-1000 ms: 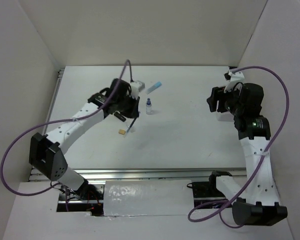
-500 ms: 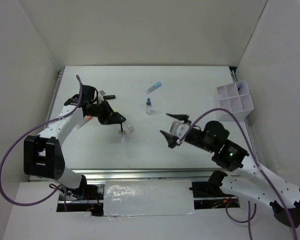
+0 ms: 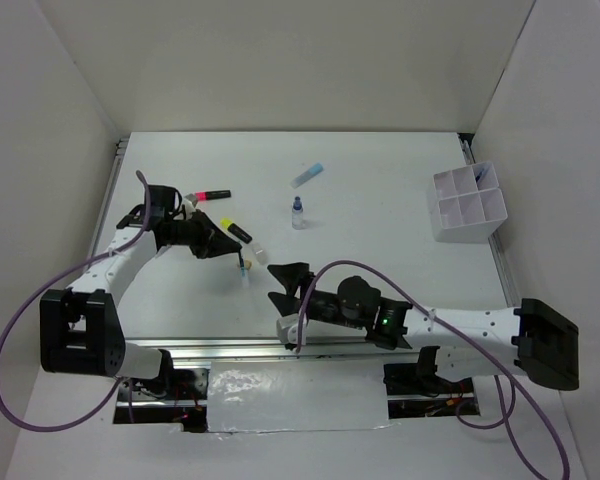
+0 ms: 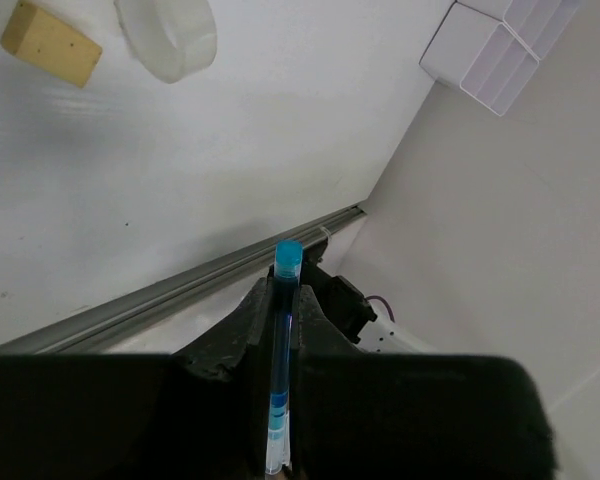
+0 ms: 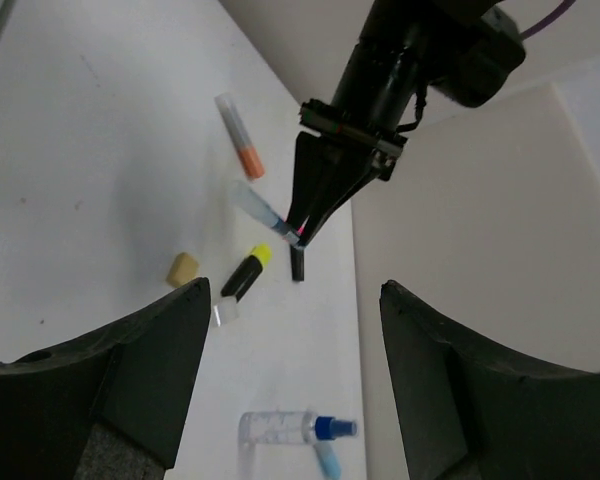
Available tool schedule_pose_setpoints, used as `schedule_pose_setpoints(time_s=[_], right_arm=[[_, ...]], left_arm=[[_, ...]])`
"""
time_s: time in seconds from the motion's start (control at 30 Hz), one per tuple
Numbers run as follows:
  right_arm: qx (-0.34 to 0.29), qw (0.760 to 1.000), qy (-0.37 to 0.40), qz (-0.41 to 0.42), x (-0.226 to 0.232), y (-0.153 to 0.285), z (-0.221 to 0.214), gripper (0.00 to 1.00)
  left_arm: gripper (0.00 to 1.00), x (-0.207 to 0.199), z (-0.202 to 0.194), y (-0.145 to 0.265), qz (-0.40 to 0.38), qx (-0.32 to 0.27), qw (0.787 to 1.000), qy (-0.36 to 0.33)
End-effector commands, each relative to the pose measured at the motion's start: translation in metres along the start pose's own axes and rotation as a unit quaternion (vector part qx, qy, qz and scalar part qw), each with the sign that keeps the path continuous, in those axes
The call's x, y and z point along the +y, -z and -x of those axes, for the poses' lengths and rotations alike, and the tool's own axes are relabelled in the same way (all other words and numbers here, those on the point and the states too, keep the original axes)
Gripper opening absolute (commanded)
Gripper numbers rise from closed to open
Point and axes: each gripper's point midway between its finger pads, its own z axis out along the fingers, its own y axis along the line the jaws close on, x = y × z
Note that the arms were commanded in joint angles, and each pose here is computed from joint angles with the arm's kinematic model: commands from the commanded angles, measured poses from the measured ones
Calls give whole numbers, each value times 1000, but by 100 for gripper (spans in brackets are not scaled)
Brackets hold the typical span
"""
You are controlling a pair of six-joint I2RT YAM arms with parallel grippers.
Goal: Sort the stationery into containers
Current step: Pass the stationery from the left arm to the right
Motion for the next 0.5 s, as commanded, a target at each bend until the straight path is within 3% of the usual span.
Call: schedule_pose_setpoints(time_s=[0.0,0.33,0.47], right_arm=[[-54,992,46,-105,-59,-12,33,75],[-96,991,92,-17,-20,-23,30,73],[-96,991,95,10,-7,-29,26,68]], left_arm=[[0,-5,-5,6,-26,9,999,27],[0,-7,-4,5,-24,13,999,35],[0,-6,-3,4,-22,10,999,36]])
